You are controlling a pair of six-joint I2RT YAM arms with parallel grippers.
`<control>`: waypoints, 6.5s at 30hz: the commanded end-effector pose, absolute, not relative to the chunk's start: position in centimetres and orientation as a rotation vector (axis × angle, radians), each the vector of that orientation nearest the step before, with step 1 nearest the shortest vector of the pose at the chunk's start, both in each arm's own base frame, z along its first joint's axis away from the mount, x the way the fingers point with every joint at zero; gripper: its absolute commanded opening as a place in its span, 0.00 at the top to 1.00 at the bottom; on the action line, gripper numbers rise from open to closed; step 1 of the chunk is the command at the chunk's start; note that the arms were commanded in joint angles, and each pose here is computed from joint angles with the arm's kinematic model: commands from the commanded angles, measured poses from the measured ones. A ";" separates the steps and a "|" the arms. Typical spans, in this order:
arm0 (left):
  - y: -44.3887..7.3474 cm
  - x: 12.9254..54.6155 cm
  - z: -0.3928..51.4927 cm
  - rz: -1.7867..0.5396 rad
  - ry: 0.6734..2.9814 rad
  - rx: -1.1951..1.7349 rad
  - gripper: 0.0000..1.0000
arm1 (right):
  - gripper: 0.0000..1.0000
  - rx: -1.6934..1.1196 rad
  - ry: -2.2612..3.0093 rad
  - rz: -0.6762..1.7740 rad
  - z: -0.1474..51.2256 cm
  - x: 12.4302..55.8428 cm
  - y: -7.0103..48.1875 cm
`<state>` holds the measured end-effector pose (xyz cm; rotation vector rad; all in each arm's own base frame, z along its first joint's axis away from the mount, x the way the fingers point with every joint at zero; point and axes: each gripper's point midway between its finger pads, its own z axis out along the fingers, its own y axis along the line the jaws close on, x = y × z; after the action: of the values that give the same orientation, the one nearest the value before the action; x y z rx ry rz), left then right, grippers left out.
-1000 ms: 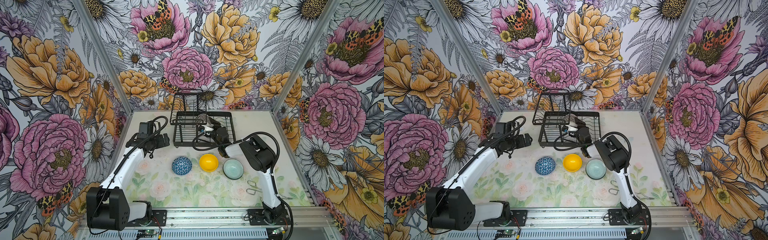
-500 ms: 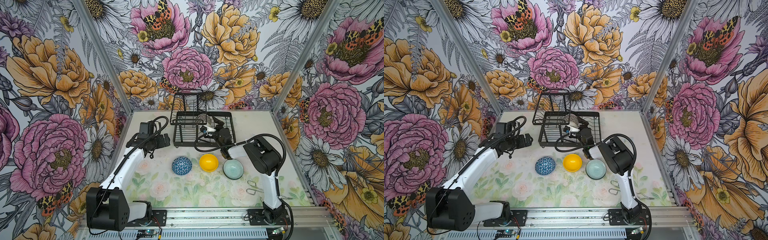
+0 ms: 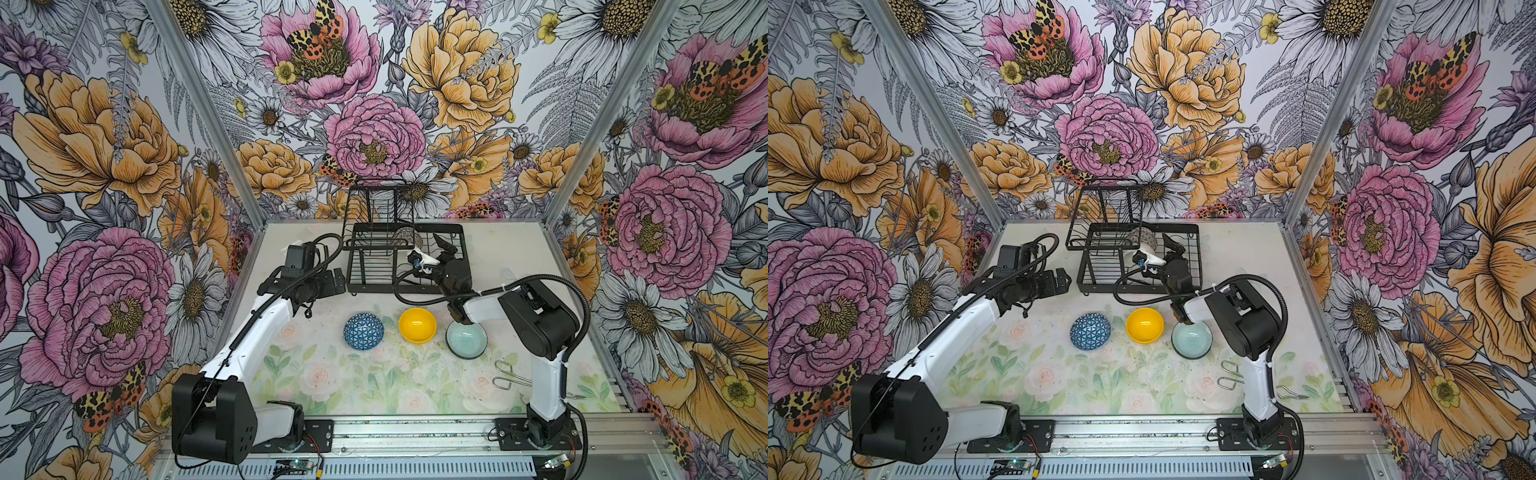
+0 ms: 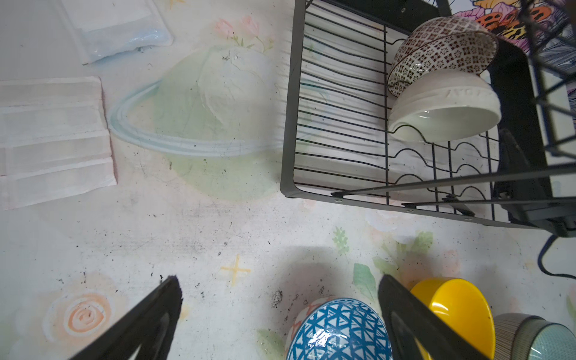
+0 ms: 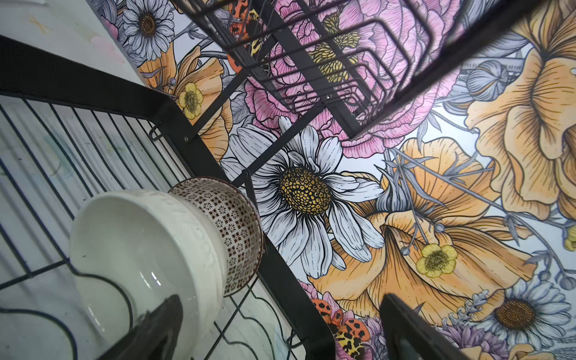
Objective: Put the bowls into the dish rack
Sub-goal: 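Draw the right gripper up and out of the rack, then reach the left gripper to the teal bowl's rim while the right arm moves aside, then close the left gripper on the teal bowl's rim, then lift the teal bowl off the brown-striped bowl with the left gripper, then bring the teal bowl toward the right gripper while the right gripper approaches its rim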
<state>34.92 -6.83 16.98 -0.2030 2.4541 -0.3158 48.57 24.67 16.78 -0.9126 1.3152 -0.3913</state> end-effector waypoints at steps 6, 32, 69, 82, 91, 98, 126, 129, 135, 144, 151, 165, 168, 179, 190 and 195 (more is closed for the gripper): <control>-6.6 34.7 18.0 -0.267 2.434 -0.203 0.01 | 0.01 -0.771 1.309 -0.393 21.5 46.0 22.2; -25.2 34.5 27.6 -0.313 2.311 0.479 0.01 | 0.02 0.186 2.262 -0.126 25.9 32.3 4.0; -42.3 26.7 12.1 -0.856 2.597 1.001 0.53 | 0.01 0.242 2.455 -0.019 19.0 32.1 2.2; -43.2 26.3 10.2 -0.871 2.635 1.024 0.70 | 0.01 0.227 2.457 0.013 18.3 32.1 2.7; -43.4 26.1 9.3 -0.872 2.660 1.024 0.78 | 0.00 0.224 2.457 0.019 18.1 32.0 2.7; -43.4 26.2 9.5 -0.871 2.657 1.015 0.89 | 0.01 0.227 2.460 0.028 17.7 31.9 2.8; -42.4 27.4 13.6 -0.884 2.583 0.946 1.00 | 0.00 0.224 2.452 0.051 17.9 31.6 3.0; -42.3 27.6 14.3 -0.886 2.570 0.937 1.00 | 0.01 0.225 2.453 0.054 17.9 31.6 3.1; -41.8 28.4 15.7 -0.867 2.536 0.905 1.00 | 0.01 0.217 2.450 0.075 18.1 31.6 3.3; -38.4 32.8 18.2 -0.664 2.462 0.779 1.00 | 0.01 0.140 2.395 0.187 20.7 31.8 4.9; -37.1 36.2 20.1 -0.588 2.403 0.710 1.00 | 0.05 0.061 2.346 0.419 23.2 32.1 8.3; -37.8 38.7 24.3 -0.570 2.278 0.698 1.00 | 0.24 -0.012 2.353 0.578 22.7 33.4 13.0; -38.0 38.6 24.8 -0.578 2.269 0.700 1.00 | 0.27 -0.007 2.346 0.576 22.8 33.7 13.4; -39.1 37.5 26.3 -0.616 2.232 0.724 1.00 | 0.47 0.000 2.330 0.545 22.7 34.2 13.5; -39.3 36.9 27.1 -0.639 2.214 0.739 1.00 | 0.57 0.006 2.344 0.521 22.1 34.3 13.5; -39.2 36.9 27.2 -0.639 2.212 0.738 1.00 | 0.63 0.008 2.359 0.514 21.6 34.4 13.5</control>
<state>36.89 -38.43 22.62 0.7343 2.3399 -0.5664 33.54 13.30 20.55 0.0107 2.3959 0.5226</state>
